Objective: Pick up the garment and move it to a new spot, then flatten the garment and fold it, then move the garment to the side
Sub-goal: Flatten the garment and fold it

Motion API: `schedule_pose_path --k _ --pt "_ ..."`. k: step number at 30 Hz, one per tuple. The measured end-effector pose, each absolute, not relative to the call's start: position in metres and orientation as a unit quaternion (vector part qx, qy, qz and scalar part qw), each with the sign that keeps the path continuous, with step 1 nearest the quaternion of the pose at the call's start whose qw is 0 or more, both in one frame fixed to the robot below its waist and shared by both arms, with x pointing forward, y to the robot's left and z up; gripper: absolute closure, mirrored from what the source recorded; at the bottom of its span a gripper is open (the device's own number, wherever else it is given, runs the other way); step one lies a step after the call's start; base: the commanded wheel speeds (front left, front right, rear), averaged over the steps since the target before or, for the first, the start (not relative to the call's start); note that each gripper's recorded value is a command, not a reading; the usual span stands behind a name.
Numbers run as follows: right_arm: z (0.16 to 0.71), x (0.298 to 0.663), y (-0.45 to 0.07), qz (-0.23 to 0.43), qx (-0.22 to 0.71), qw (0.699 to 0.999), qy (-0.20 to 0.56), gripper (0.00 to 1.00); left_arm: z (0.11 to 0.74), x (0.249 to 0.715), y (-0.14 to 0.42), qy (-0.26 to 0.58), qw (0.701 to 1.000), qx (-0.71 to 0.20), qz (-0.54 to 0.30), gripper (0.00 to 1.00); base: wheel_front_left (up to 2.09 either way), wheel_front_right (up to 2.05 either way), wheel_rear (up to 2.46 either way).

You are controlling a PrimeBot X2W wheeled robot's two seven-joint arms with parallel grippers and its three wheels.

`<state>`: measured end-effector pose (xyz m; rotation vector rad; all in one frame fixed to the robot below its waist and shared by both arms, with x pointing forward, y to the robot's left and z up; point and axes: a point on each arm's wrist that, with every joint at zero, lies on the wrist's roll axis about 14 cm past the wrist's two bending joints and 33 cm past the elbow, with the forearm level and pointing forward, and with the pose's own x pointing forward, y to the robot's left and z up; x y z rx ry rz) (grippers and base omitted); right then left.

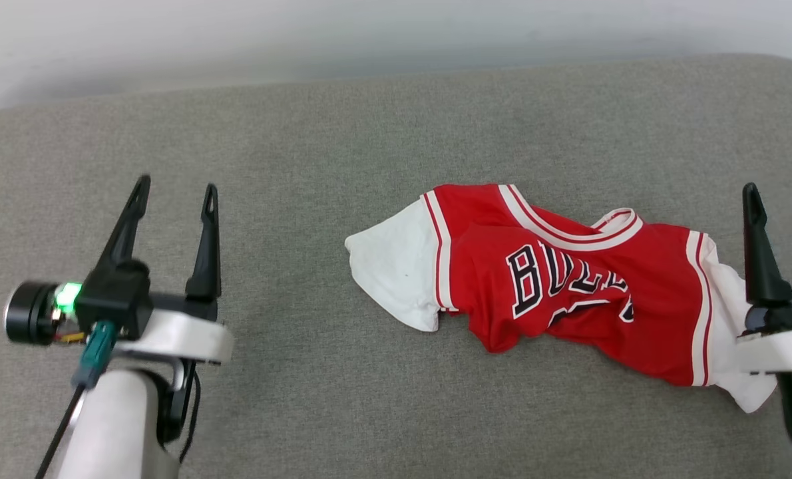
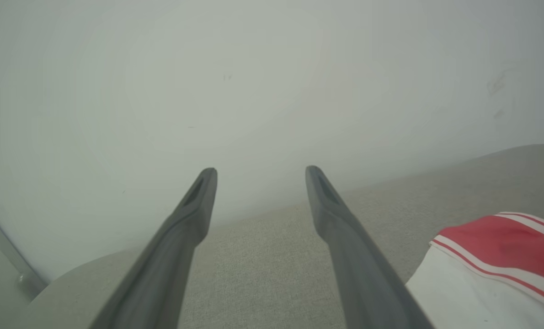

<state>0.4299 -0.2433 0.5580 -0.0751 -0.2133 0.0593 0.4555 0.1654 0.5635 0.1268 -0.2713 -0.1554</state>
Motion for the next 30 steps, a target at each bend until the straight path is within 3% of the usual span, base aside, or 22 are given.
schedule_pose_path --k 7,15,30 --pt "0.562 0.421 -0.223 0.024 -0.032 0.991 -0.128 0.0 0.581 0.5 0.137 -0.113 0.979 0.09 -0.144 0.0 0.0 0.0 0.0" --pt "0.554 0.427 -0.216 0.022 -0.031 0.991 -0.125 0.0 0.567 0.534 0.083 0.023 0.957 0.124 -0.263 0.0 0.0 0.0 0.0" --pt "0.528 0.449 -0.211 0.027 -0.044 0.994 -0.097 0.0 0.459 0.521 0.035 0.337 0.818 0.222 -0.41 0.0 0.0 0.0 0.0"
